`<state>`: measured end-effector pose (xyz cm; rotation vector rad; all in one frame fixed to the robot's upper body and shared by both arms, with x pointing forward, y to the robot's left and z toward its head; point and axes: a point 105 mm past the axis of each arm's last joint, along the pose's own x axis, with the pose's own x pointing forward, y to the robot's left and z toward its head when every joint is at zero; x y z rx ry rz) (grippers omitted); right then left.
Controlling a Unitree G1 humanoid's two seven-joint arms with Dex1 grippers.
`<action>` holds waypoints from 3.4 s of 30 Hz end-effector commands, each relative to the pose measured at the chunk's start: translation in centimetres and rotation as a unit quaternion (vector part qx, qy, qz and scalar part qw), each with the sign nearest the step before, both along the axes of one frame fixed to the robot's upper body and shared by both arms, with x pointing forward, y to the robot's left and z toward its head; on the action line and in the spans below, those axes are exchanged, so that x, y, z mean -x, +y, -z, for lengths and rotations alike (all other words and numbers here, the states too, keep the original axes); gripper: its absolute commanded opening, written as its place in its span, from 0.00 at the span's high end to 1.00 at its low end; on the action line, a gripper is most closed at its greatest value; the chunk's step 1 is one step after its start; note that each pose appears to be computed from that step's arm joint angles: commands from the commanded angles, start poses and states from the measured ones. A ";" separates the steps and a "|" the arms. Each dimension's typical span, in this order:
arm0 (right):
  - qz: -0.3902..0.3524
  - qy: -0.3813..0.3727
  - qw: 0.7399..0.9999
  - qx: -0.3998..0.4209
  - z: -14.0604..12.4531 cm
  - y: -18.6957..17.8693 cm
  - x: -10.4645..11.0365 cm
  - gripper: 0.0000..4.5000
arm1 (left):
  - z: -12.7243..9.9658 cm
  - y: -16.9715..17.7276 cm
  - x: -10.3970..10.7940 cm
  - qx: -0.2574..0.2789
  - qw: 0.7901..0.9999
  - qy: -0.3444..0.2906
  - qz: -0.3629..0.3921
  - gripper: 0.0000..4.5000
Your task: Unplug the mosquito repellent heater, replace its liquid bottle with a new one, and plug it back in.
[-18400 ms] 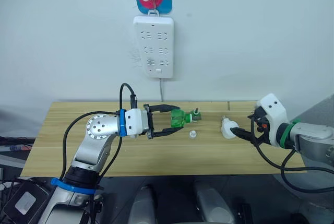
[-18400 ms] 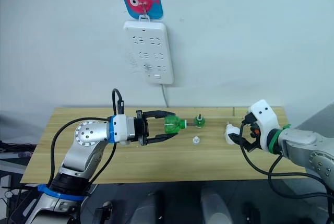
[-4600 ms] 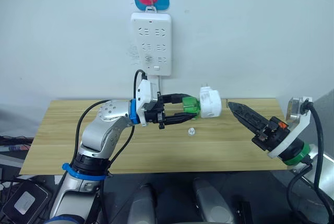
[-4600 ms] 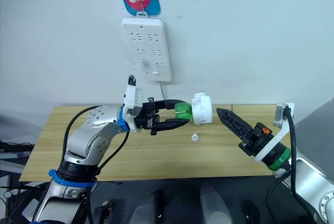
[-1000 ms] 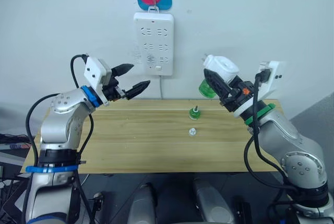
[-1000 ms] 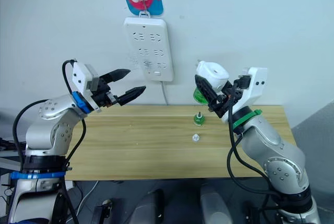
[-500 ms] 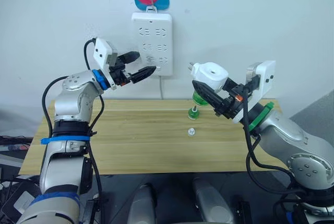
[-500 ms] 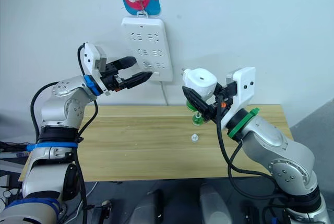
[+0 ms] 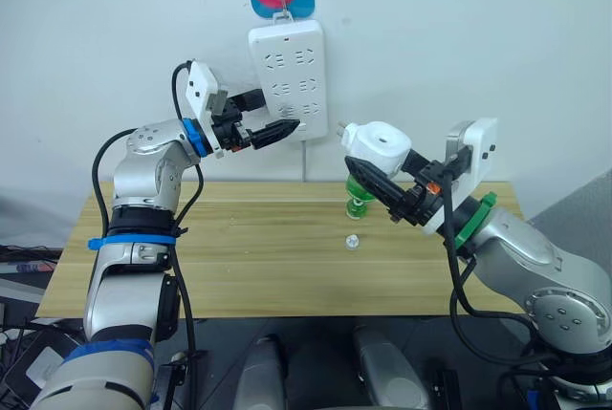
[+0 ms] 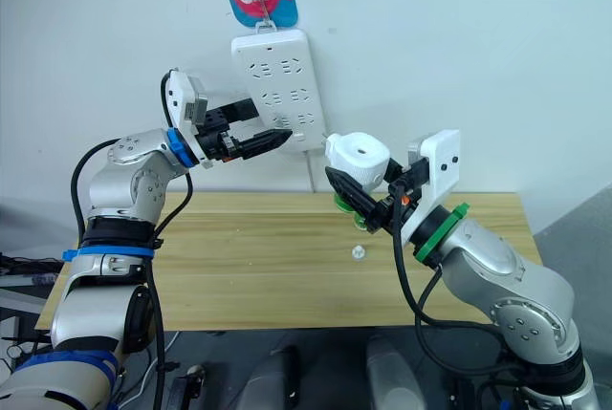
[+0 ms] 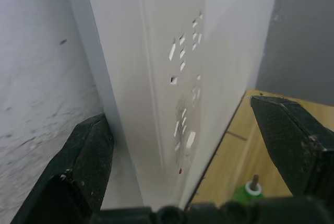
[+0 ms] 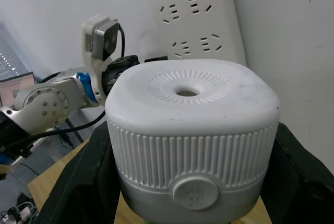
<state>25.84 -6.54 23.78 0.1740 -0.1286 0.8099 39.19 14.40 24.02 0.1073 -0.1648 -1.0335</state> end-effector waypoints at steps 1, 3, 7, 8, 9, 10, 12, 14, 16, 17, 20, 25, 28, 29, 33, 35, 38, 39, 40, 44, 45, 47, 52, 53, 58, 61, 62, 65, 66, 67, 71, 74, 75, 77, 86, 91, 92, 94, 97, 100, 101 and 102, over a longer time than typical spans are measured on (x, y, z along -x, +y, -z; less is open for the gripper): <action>-0.020 -0.031 0.999 -0.006 -1.1 0.4 1.2 0.34 | -2.2 -0.9 0.7 0.008 0.999 -0.031 0.028 0.13; -0.027 -0.030 0.999 -0.007 -1.0 0.6 1.3 0.34 | -2.2 -1.0 0.6 0.010 0.999 -0.031 0.028 0.26; -0.034 -0.030 0.999 -0.007 -0.9 1.0 1.3 0.34 | -2.4 -1.2 0.1 0.016 0.999 -0.039 0.016 0.54; -0.034 -0.033 0.999 -0.006 -1.0 1.2 1.2 0.34 | -2.5 -1.3 0.0 0.018 0.999 -0.040 0.015 0.61; -0.034 -0.036 0.999 -0.004 -1.0 1.4 1.1 0.34 | -2.5 -1.4 0.0 0.017 0.999 -0.043 0.014 0.69; -0.030 -0.041 0.999 -0.001 -1.1 1.5 0.9 0.34 | -2.4 -1.5 0.0 0.017 0.999 -0.043 0.015 0.72; -0.015 -0.048 0.999 0.011 -1.1 1.8 0.2 0.34 | -2.4 -1.5 -0.1 0.016 0.999 -0.044 0.016 0.72; 0.002 -0.055 0.998 0.024 -1.1 1.9 -0.5 0.34 | -2.4 -1.4 -0.1 0.015 0.999 -0.044 0.014 0.72; 0.033 -0.063 0.997 0.043 -1.0 1.9 -1.8 0.34 | -2.3 -1.1 0.0 0.014 0.999 -0.045 0.010 0.72; 0.047 -0.068 0.995 0.056 -0.9 2.0 -2.3 0.34 | -2.3 -0.9 0.0 0.013 0.999 -0.045 0.008 0.72; 0.073 -0.071 0.992 0.076 -0.7 2.4 -3.9 0.34 | -2.1 -0.7 0.2 0.010 0.999 -0.043 0.006 0.72; 0.101 -0.072 0.989 0.079 -0.8 3.1 -5.6 0.34 | -1.8 -0.5 0.5 0.006 0.999 -0.040 0.007 0.72; 0.111 -0.074 0.987 0.086 -0.7 3.3 -6.2 0.34 | -1.8 -0.6 0.5 0.006 0.999 -0.040 0.007 0.72; 0.115 -0.075 0.987 0.086 -0.6 3.3 -6.3 0.34 | -1.8 -0.6 0.6 0.006 0.999 -0.040 0.007 0.72; 0.122 -0.077 0.986 0.087 -0.6 3.4 -6.7 0.34 | -1.9 -0.5 0.6 0.005 0.999 -0.040 0.007 0.72; 0.124 -0.080 0.985 0.085 -0.6 3.4 -6.8 0.34 | -1.9 -0.6 0.6 0.004 0.999 -0.041 0.008 0.72; 0.124 -0.085 0.985 0.084 -0.8 3.7 -7.0 0.34 | -1.9 -0.6 0.6 0.003 0.999 -0.041 0.009 0.72; 0.124 -0.086 0.985 0.082 -0.8 3.8 -7.0 0.34 | -1.9 -0.6 0.6 0.003 0.999 -0.041 0.009 0.72; 0.125 -0.086 0.985 0.081 -0.9 3.8 -7.0 0.34 | -1.9 -0.6 0.6 0.003 0.999 -0.042 0.009 0.72; 0.125 -0.092 0.984 0.083 -1.0 4.2 -7.3 0.34 | -1.9 -0.6 0.6 0.002 0.999 -0.041 0.008 0.72; 0.126 -0.095 0.984 0.083 -1.0 4.2 -7.3 0.34 | -1.9 -0.6 0.7 0.002 0.999 -0.041 0.008 0.72; 0.129 -0.100 0.983 0.083 -1.1 4.3 -7.5 0.34 | -1.9 -0.6 0.7 0.002 0.999 -0.041 0.008 0.72; 0.130 -0.101 0.983 0.087 -0.9 4.6 -7.6 0.34 | -1.8 -0.6 0.8 0.002 0.999 -0.039 0.008 0.72; 0.131 -0.099 0.982 0.088 -0.8 4.6 -7.7 0.34 | -1.8 -0.6 0.8 0.002 0.999 -0.038 0.008 0.72; 0.133 -0.091 0.982 0.098 -0.3 5.1 -8.4 0.34 | -1.7 -0.7 1.0 0.002 0.999 -0.035 0.012 0.72; 0.123 -0.081 0.984 0.096 -0.1 5.8 -8.8 0.34 | -1.7 -0.8 1.1 0.001 0.999 -0.035 0.014 0.72; 0.120 -0.079 0.985 0.095 0.0 6.0 -8.9 0.34 | -1.7 -0.8 1.1 0.001 0.999 -0.034 0.014 0.72; 0.111 -0.067 0.988 0.087 0.0 6.5 -9.3 0.34 | -1.6 -0.9 1.2 -0.002 0.999 -0.033 0.018 0.72; 0.109 -0.062 0.989 0.084 0.0 6.7 -9.4 0.34 | -1.5 -0.9 1.3 -0.004 0.999 -0.032 0.020 0.72; 0.106 -0.055 0.989 0.083 0.1 6.8 -9.6 0.34 | -1.5 -0.9 1.3 -0.005 0.999 -0.032 0.021 0.72; 0.096 -0.049 0.990 0.093 0.4 7.2 -10.4 0.34 | -1.4 -1.0 1.4 -0.005 0.999 -0.030 0.022 0.72; 0.088 -0.049 0.991 0.093 0.3 7.4 -10.7 0.34 | -1.4 -1.0 1.4 -0.004 0.999 -0.029 0.024 0.72; 0.086 -0.050 0.991 0.093 0.3 7.5 -10.8 0.34 | -1.4 -1.0 1.4 -0.004 0.999 -0.028 0.024 0.72; 0.084 -0.053 0.991 0.094 0.3 7.5 -10.9 0.34 | -1.4 -0.9 1.5 -0.005 0.999 -0.028 0.023 0.72; 0.087 -0.063 0.989 0.099 0.1 6.5 -10.4 0.00 | -1.6 0.0 0.7 -0.005 0.999 -0.045 -0.011 0.72; 0.096 -0.074 0.986 0.114 0.2 5.1 -9.2 0.00 | -1.6 0.7 0.2 -0.004 0.998 -0.055 -0.036 0.72; 0.096 -0.077 0.985 0.119 0.2 4.7 -8.9 0.00 | -1.7 0.9 0.1 -0.002 0.997 -0.058 -0.043 0.72; 0.093 -0.082 0.985 0.122 0.1 4.0 -8.2 0.00 | -1.9 1.3 -0.2 0.003 0.996 -0.061 -0.059 0.72; 0.075 -0.086 0.986 0.125 0.0 3.7 -6.9 0.00 | -2.5 1.9 -0.5 0.013 0.995 -0.070 -0.072 0.72; 0.063 -0.084 0.986 0.127 0.0 3.6 -6.0 0.00 | -3.0 2.6 -1.0 0.019 0.992 -0.077 -0.095 0.64; 0.058 -0.082 0.987 0.127 0.1 3.7 -5.7 0.00 | -3.2 2.8 -1.1 0.017 0.991 -0.083 -0.103 0.55; 0.056 -0.080 0.987 0.127 0.1 3.7 -5.5 0.00 | -3.3 3.0 -1.1 0.016 0.990 -0.088 -0.109 0.49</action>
